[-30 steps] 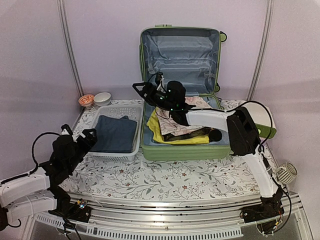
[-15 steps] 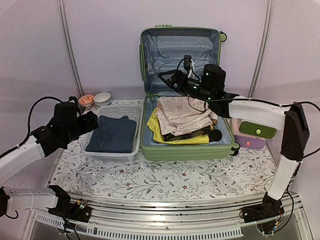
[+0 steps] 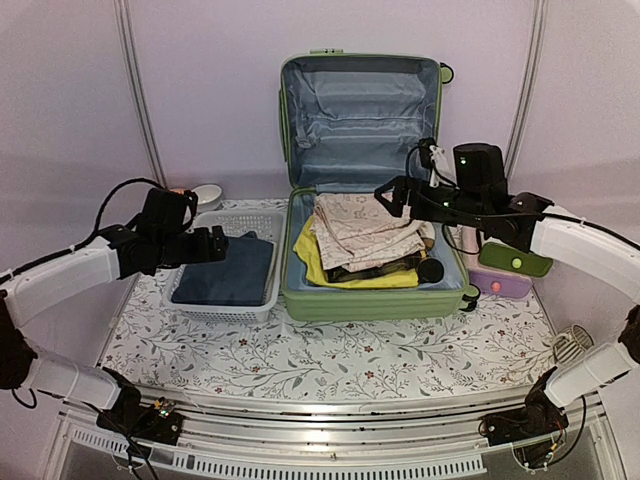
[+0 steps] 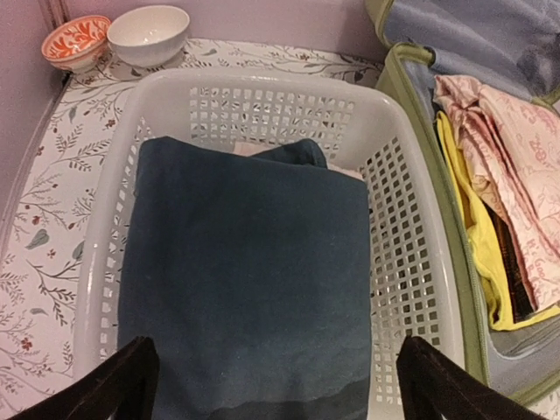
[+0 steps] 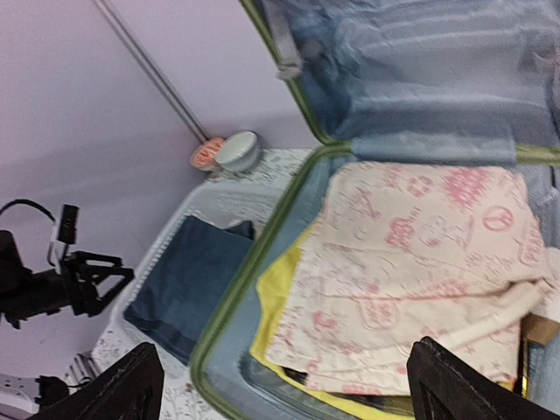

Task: Open, take out, and arrange the luggage
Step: Adjust the clothes in the bin.

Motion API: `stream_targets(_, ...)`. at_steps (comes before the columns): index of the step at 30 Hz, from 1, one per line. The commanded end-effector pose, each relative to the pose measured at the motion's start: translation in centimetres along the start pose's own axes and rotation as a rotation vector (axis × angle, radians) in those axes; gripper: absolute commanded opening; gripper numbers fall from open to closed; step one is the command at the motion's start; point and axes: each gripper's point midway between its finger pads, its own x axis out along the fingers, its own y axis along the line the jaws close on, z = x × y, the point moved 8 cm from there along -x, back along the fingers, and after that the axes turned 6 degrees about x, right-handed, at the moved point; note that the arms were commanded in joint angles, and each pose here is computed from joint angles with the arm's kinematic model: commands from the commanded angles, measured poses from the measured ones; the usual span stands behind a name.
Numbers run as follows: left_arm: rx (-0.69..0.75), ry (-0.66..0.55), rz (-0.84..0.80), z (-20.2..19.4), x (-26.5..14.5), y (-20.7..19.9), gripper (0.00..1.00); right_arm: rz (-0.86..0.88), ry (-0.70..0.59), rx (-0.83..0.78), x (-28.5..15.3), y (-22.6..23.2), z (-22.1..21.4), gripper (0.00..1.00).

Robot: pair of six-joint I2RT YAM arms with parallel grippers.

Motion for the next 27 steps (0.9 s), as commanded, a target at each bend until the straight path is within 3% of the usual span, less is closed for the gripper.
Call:
stream_targets(1,-0.005,0.101,-0.028,0.2,1.9,-0.2,0.98,-0.204,0.064,-0.045,-0.6,-2.6,-1.3,0.99)
stream_targets(5,-0.010,0.143,-0.036,-0.3,3.7,-0.1,0.95,-0.155,0.059,-0.144,-1.4,-3.2,-2.8,0.99)
stream_targets(10,0.004,0.118,0.003,-0.5,4.3,0.4,0.62,-0.232,0.040,-0.169,-2.3,-4.4,-3.6,0.99)
stream_targets(15,-0.016,0.135,0.088,-0.7,5.2,0.9,0.17,-0.271,0.026,-0.183,-2.2,-5.0,-3.7,0.99)
stream_targets(18,-0.020,0.144,0.155,-0.9,5.6,1.7,0.00,-0.275,0.031,-0.184,-1.8,-5.0,-3.6,0.99)
stream_targets(27,-0.017,0.231,0.256,-2.3,7.8,3.9,0.00,-0.292,0.059,-0.150,-0.2,-5.6,-4.2,0.99)
